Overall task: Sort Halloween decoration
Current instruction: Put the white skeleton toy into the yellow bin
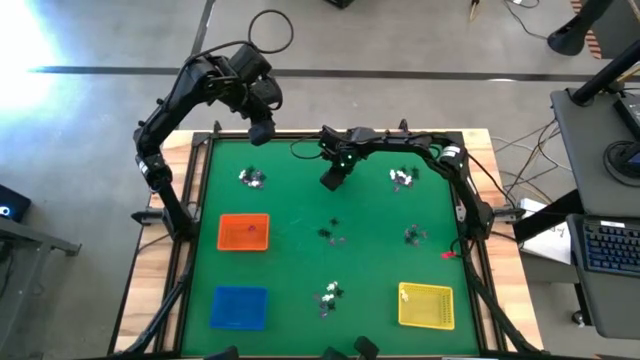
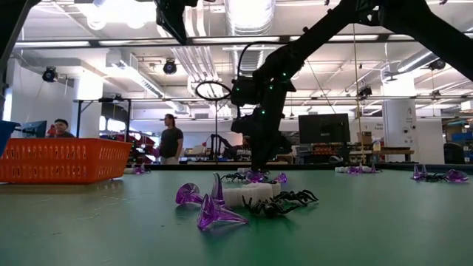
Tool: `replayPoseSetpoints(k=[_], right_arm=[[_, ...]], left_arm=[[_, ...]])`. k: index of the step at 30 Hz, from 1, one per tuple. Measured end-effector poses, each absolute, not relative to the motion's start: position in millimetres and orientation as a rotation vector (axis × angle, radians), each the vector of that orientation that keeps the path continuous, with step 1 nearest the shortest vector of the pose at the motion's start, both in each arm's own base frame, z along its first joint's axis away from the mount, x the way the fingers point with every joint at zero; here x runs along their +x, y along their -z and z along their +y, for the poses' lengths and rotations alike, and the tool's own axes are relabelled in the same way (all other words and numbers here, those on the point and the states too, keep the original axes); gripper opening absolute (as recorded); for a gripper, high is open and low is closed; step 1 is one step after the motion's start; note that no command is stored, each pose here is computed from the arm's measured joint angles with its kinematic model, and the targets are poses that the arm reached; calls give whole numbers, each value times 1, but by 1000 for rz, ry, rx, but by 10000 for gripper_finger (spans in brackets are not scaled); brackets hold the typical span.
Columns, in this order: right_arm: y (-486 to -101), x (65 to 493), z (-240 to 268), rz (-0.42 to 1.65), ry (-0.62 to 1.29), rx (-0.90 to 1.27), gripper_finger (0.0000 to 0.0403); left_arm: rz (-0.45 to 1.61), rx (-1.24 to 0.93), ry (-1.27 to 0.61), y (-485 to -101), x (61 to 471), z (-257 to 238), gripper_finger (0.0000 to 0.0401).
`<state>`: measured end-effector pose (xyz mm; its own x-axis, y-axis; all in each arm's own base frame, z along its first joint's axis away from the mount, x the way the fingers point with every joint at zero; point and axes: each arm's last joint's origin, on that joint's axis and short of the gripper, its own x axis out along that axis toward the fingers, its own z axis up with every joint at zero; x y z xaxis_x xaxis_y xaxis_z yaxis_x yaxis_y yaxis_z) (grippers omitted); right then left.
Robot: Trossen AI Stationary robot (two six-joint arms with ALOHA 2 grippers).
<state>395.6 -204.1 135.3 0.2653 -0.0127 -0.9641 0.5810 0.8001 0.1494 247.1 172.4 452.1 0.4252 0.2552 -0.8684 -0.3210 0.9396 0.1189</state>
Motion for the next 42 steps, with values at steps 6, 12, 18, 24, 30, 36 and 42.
replayPoseSetpoints(k=[6,12,18,24,30,36,42], right_arm=[[-141,394,-204,1239,432,538,10],[-155,391,-204,1218,446,523,7],[-161,389,-203,1218,445,519,7],[-171,387,-202,1207,434,507,7],[-177,386,-201,1198,421,495,8],[-173,385,-202,1218,406,477,9],[-173,385,-202,1223,391,456,25]], left_arm=[[1073,-68,-361,-452,247,172,123],[1068,-66,-362,-454,246,171,123],[1063,-65,-363,-455,244,170,123],[1063,-64,-363,-455,244,170,123],[1064,-59,-360,-455,244,170,123],[1065,-56,-358,-455,244,170,123],[1065,-55,-358,-455,244,170,123]])
